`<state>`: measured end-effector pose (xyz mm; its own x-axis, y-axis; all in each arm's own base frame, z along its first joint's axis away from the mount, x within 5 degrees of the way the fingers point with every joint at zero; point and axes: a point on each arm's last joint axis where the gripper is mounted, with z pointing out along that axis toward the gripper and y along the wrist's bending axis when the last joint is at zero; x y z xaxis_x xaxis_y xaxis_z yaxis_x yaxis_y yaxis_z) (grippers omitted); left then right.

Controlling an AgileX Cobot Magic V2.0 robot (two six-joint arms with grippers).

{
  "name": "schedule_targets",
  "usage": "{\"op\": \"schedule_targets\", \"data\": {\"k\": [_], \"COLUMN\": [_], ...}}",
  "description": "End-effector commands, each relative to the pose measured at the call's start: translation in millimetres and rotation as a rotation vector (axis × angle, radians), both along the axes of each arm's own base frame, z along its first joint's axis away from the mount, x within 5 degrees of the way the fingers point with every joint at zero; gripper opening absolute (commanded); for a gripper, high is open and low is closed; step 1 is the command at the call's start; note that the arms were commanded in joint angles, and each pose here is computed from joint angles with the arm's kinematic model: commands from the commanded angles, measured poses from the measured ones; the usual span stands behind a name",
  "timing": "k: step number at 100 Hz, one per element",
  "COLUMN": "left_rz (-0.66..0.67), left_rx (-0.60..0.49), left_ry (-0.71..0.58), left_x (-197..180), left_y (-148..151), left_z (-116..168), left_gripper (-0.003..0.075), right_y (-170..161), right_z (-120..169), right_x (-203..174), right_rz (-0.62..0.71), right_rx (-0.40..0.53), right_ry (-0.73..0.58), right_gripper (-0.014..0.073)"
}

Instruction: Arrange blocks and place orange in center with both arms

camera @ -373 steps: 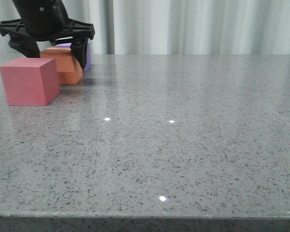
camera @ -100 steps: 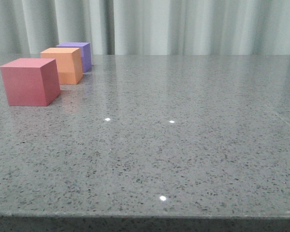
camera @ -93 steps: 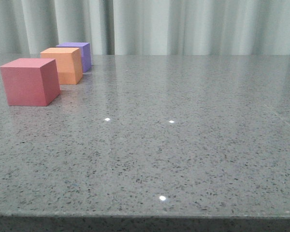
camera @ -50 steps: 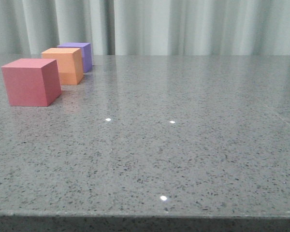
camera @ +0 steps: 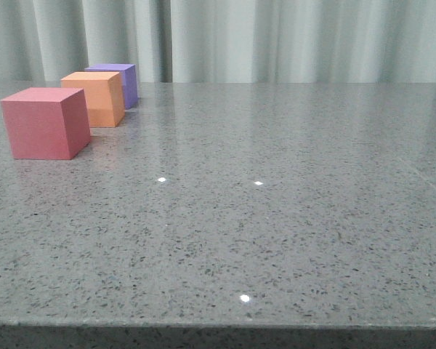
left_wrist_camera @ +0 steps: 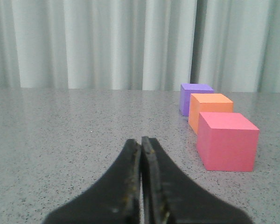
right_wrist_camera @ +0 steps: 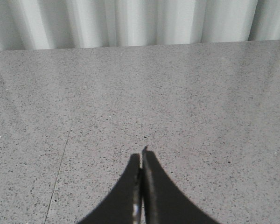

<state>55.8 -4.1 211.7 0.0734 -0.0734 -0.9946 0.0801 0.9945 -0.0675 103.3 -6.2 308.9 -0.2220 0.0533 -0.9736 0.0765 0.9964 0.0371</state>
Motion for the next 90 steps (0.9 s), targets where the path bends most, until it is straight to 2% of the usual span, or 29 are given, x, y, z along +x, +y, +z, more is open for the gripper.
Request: {"op": "schedule_targets", "data": {"k": [1,71,84,90], "left_rz": [-0.007,-0.007,-0.007,-0.007], "left_rx": [0.000,0.000,0.000,0.000], "left_ry": [-0.078,-0.078,-0.078,-0.078], "left_x": [-2,-2,-2,-2], "left_y": [-1,-1,-1,-1], "left_z": [-5,-5,-5,-5], "left_gripper": [-0.0020,-0.0020,-0.0020,-0.0020], "right_y": [1,1,1,2], "right_z": [16,16,17,14], "right_x": [0,0,-6,-11], "right_rz": [0.011,0.011,0.017,0.025], "right_rx": [-0.025,-0.025,-0.025,0.002], "right_ry": [-0.103,-0.104,-0.154,-0.197], "right_gripper": [-0.0068,-0.0068,-0.0068,-0.0068]}}
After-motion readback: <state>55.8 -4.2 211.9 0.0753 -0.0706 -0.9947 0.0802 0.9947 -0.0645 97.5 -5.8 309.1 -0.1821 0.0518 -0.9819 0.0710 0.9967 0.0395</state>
